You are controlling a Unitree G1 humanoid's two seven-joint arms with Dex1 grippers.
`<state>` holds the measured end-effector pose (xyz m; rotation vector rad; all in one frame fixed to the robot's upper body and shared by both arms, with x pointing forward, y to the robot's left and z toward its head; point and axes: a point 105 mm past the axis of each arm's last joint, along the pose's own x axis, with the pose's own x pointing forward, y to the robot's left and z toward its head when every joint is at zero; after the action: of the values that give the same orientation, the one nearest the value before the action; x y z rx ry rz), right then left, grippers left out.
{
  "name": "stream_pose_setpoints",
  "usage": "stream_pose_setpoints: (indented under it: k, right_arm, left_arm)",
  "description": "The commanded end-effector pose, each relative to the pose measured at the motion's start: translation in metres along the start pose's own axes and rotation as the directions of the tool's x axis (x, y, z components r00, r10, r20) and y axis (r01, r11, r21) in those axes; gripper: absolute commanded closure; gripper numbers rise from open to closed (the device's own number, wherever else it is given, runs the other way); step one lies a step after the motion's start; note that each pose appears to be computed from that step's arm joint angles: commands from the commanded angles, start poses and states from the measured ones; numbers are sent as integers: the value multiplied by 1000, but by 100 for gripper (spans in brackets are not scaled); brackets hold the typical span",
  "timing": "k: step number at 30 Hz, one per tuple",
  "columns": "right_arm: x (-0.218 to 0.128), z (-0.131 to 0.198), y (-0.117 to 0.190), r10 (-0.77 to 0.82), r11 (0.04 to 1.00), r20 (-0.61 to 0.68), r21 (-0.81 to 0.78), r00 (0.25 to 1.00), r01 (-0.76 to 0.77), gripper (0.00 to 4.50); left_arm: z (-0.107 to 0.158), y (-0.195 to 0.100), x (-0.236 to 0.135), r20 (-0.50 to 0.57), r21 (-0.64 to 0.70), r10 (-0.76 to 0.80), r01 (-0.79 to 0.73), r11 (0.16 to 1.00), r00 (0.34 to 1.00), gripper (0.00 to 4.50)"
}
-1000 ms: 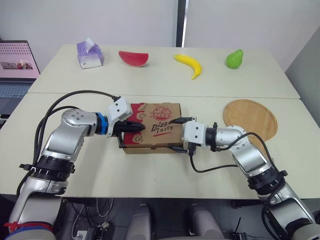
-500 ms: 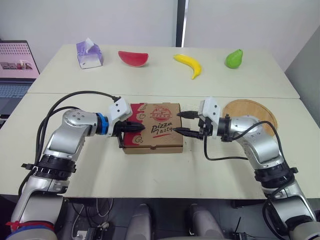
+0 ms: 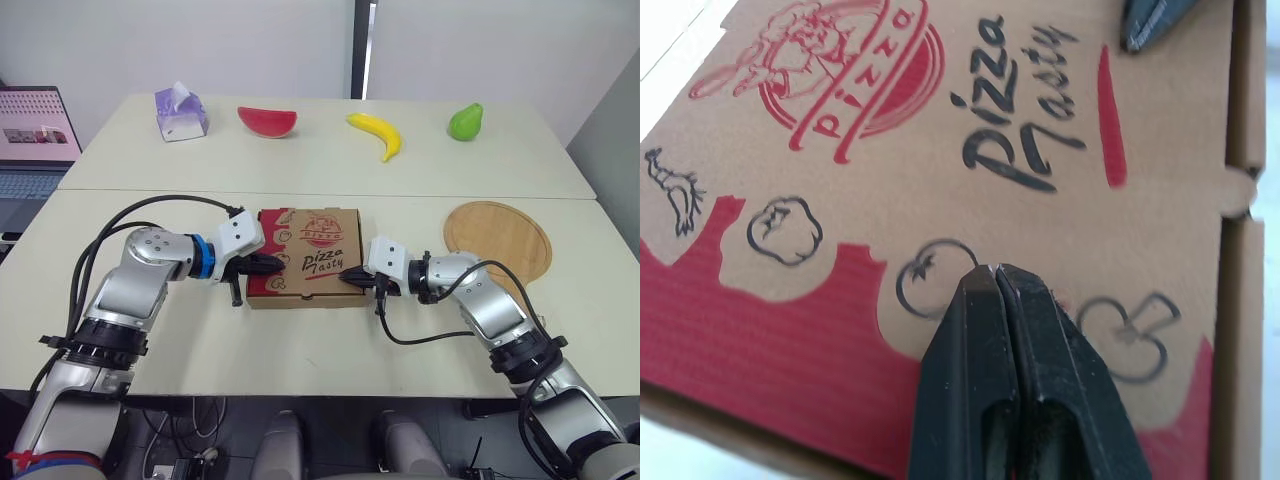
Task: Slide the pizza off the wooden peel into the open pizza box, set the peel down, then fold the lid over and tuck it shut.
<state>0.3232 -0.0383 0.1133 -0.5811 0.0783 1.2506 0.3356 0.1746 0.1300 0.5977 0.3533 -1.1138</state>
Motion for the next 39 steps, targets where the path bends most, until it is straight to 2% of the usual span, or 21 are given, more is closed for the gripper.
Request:
stream_pose_setpoints:
  k: [1,5,8,10,12,15,17,21,26,31,34,39]
  right_arm:
    - [-6,-6,-5,-41,997,0,70,999,41,449]
    - [-13,15,-16,-108,987,116,132,987,93,449]
    - [-28,33,-39,-248,953,216,230,945,197,449]
    - [-38,32,-53,-332,926,202,253,921,278,449]
    - [-46,20,-68,-418,894,130,237,899,381,449]
    - [-51,-8,-76,-451,886,-5,113,892,449,449]
    - [-49,-24,-73,-426,901,-72,53,902,430,449]
    - [-37,-31,-64,-364,925,-92,77,927,371,449]
    - [-17,-22,-43,-260,951,-43,161,965,263,449]
    - [-11,-14,-31,-210,954,-18,214,978,208,449]
    - [-13,-11,-22,-177,960,-16,218,984,176,449]
    - [-31,-13,-14,-178,961,-49,205,983,184,449]
  left_arm:
    - [-10,0,-3,-1,-58,29,-29,998,1000,450]
    - [23,18,-14,199,-102,167,-149,984,966,450]
    - [36,40,-40,296,-206,365,-314,927,883,450]
    - [33,53,-57,287,-254,483,-420,871,827,450]
    - [22,62,-70,243,-274,578,-516,811,779,450]
    - [-8,70,-83,103,-268,677,-635,724,729,450]
    - [-23,63,-77,42,-253,655,-627,737,754,450]
    - [-36,40,-51,24,-303,551,-519,799,834,450]
    - [-24,34,-27,103,-315,490,-439,842,866,450]
    - [-11,16,-3,136,-256,362,-320,912,922,450]
    - [-2,0,12,162,-219,259,-221,950,952,450]
    - [18,-7,33,209,-193,221,-182,964,952,450]
